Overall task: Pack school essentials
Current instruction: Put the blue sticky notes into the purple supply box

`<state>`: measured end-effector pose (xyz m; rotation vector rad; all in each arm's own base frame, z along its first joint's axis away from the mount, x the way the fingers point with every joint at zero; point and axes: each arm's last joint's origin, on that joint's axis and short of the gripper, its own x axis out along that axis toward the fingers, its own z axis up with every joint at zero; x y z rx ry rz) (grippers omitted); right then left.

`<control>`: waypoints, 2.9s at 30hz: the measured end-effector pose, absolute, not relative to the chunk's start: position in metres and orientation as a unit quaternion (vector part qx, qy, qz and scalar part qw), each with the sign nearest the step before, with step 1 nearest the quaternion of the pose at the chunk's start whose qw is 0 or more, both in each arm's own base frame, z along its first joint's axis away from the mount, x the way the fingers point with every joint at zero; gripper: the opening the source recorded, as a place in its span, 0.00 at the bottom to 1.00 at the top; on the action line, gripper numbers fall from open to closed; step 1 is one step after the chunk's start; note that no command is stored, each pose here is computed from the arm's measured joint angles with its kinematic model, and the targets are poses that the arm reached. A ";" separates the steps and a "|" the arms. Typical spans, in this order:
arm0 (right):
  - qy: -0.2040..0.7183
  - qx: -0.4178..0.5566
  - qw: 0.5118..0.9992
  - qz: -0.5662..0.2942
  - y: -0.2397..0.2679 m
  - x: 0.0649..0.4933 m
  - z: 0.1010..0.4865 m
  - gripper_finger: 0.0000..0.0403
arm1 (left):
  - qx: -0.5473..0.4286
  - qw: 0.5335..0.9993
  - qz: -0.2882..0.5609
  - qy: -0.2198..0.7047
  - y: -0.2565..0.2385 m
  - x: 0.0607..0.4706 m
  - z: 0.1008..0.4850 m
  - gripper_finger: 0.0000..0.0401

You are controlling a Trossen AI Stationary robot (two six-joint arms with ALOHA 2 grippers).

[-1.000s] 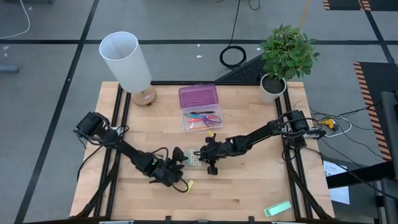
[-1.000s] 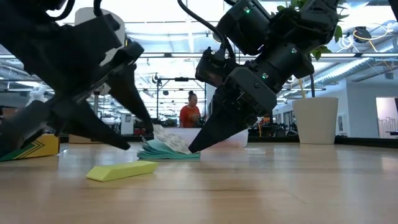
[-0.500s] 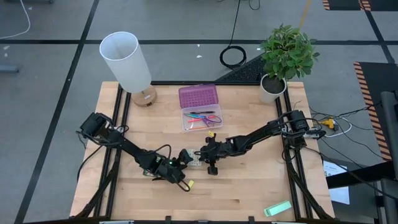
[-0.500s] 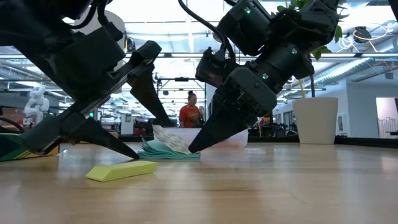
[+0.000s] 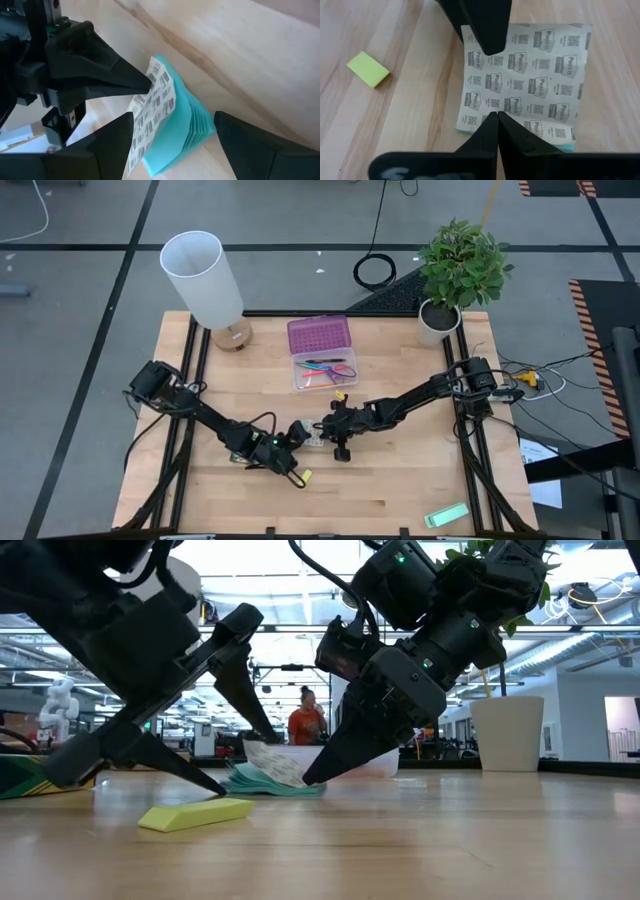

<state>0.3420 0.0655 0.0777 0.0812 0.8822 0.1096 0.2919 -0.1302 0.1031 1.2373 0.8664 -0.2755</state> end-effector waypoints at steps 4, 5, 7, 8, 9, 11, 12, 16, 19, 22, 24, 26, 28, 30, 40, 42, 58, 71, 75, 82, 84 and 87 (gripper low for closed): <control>0.427 0.039 0.902 0.053 0.066 0.342 0.078 0.00 | 0.562 0.716 -0.129 0.393 -0.127 0.293 0.103 0.71; 0.427 0.039 0.902 0.053 0.066 0.342 0.078 0.00 | 0.558 0.718 -0.133 0.394 -0.126 0.294 0.103 0.71; 0.426 0.039 0.902 0.053 0.066 0.342 0.078 0.00 | 0.550 0.721 -0.141 0.396 -0.122 0.295 0.103 0.71; 0.426 0.039 0.902 0.053 0.066 0.342 0.078 0.00 | 0.548 0.722 -0.144 0.398 -0.121 0.296 0.102 0.71; 0.426 0.039 0.902 0.053 0.066 0.342 0.078 0.00 | 0.548 0.721 -0.146 0.398 -0.120 0.296 0.102 0.71; 0.426 0.039 0.902 0.053 0.066 0.342 0.078 0.00 | 0.548 0.720 -0.145 0.400 -0.117 0.297 0.102 0.71; 0.426 0.039 0.902 0.053 0.066 0.342 0.078 0.00 | 0.548 0.719 -0.146 0.401 -0.116 0.298 0.102 0.71; 0.426 0.039 0.902 0.053 0.066 0.342 0.078 0.00 | 0.551 0.717 -0.146 0.401 -0.114 0.299 0.102 0.69; 0.426 0.039 0.902 0.053 0.066 0.342 0.078 0.00 | 0.552 0.717 -0.145 0.399 -0.114 0.299 0.102 0.62; 0.426 0.039 0.902 0.053 0.066 0.342 0.078 0.00 | 0.552 0.717 -0.145 0.399 -0.114 0.299 0.101 0.55; 0.426 0.039 0.902 0.053 0.066 0.342 0.078 0.00 | 0.549 0.720 -0.142 0.400 -0.114 0.299 0.101 0.50; 0.426 0.039 0.902 0.053 0.066 0.342 0.078 0.00 | 0.543 0.726 -0.136 0.401 -0.114 0.299 0.101 0.46; 0.426 0.039 0.902 0.053 0.066 0.342 0.078 0.00 | 0.535 0.735 -0.126 0.397 -0.115 0.300 0.102 0.44; 0.426 0.039 0.902 0.053 0.066 0.342 0.078 0.00 | 0.532 0.741 -0.119 0.392 -0.117 0.300 0.103 0.44; 0.426 0.039 0.902 0.053 0.066 0.342 0.078 0.00 | 0.533 0.747 -0.094 0.387 -0.119 0.300 0.104 0.62; 0.426 0.039 0.902 0.053 0.066 0.342 0.078 0.00 | 0.538 0.745 -0.096 0.383 -0.122 0.299 0.105 0.61; 0.426 0.039 0.902 0.053 0.065 0.342 0.078 0.00 | 0.527 0.756 -0.102 0.374 -0.128 0.298 0.105 0.29; 0.423 0.041 0.903 0.055 0.066 0.343 0.078 0.00 | 0.498 0.781 -0.097 0.364 -0.136 0.296 0.108 0.28; 0.423 0.041 0.903 0.055 0.066 0.343 0.078 0.00 | 0.494 0.784 -0.095 0.364 -0.136 0.296 0.108 0.28; 0.423 0.041 0.903 0.055 0.066 0.343 0.078 0.00 | 0.489 0.789 -0.095 0.358 -0.137 0.296 0.109 0.28; 0.423 0.040 0.903 0.055 0.066 0.343 0.078 0.00 | 0.490 0.790 -0.096 0.356 -0.138 0.296 0.109 0.28; 0.423 0.040 0.903 0.055 0.066 0.343 0.078 0.00 | 0.485 0.793 -0.094 0.356 -0.139 0.296 0.109 0.28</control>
